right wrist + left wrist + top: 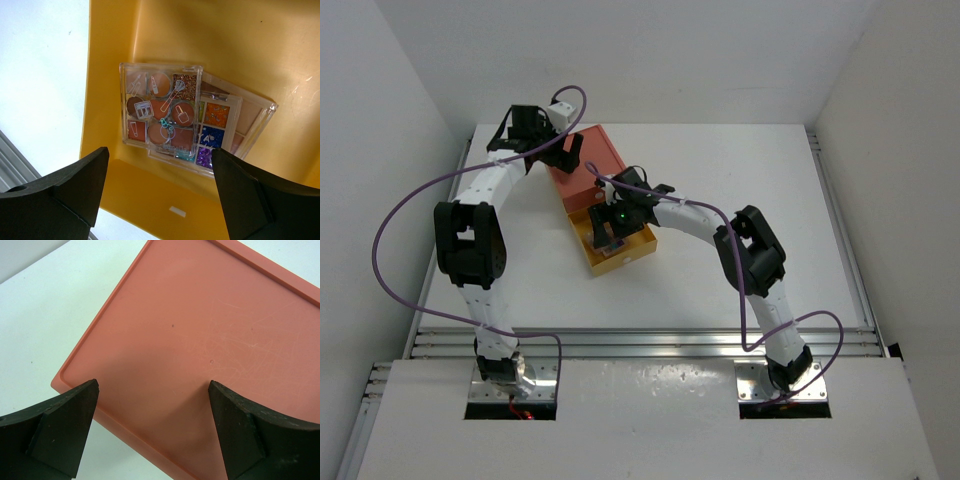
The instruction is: Organize the makeup
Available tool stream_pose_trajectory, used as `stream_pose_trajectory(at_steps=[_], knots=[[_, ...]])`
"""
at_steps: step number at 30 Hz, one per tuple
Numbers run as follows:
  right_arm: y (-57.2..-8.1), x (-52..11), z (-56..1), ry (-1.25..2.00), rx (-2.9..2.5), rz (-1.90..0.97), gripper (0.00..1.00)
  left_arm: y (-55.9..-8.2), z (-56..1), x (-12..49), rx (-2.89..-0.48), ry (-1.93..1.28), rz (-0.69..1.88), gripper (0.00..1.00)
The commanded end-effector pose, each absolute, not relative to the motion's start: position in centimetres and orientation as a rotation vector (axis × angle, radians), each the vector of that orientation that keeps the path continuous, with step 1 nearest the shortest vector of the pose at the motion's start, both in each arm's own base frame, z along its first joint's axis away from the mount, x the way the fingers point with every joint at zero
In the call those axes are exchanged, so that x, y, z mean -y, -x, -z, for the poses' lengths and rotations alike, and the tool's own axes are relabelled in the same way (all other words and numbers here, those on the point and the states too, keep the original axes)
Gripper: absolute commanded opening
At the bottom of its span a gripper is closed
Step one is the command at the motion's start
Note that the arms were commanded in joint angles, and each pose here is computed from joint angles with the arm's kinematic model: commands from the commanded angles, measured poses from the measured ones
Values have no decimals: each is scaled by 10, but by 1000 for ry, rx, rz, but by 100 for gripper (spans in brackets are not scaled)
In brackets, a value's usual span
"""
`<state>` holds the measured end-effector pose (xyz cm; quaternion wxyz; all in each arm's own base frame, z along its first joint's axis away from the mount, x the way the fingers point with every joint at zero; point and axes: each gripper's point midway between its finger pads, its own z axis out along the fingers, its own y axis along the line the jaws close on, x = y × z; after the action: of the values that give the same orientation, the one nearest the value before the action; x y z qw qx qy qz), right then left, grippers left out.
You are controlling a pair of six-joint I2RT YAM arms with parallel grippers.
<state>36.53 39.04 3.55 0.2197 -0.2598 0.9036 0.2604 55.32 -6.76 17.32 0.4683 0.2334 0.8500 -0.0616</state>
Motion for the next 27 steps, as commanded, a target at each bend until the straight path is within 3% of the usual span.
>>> stream_pose_trajectory(at_steps=[1,8,12,18,27], knots=[[-374,-404,-83,756,-2380,-765,83,-548,-154,56,-2151,-559,146,97],[-424,-392,-160,611,-2199,-732,82,-548,-159,51,-2145,-549,139,97],[-478,-343,-188,446,-2151,-674,81,-548,-159,51,-2145,-549,139,97],[-525,-268,-136,367,-2285,-459,80,-549,-164,42,-2140,-541,102,97],[-546,-257,-60,429,-2355,-333,80,-541,-148,25,-2197,-528,56,97]])
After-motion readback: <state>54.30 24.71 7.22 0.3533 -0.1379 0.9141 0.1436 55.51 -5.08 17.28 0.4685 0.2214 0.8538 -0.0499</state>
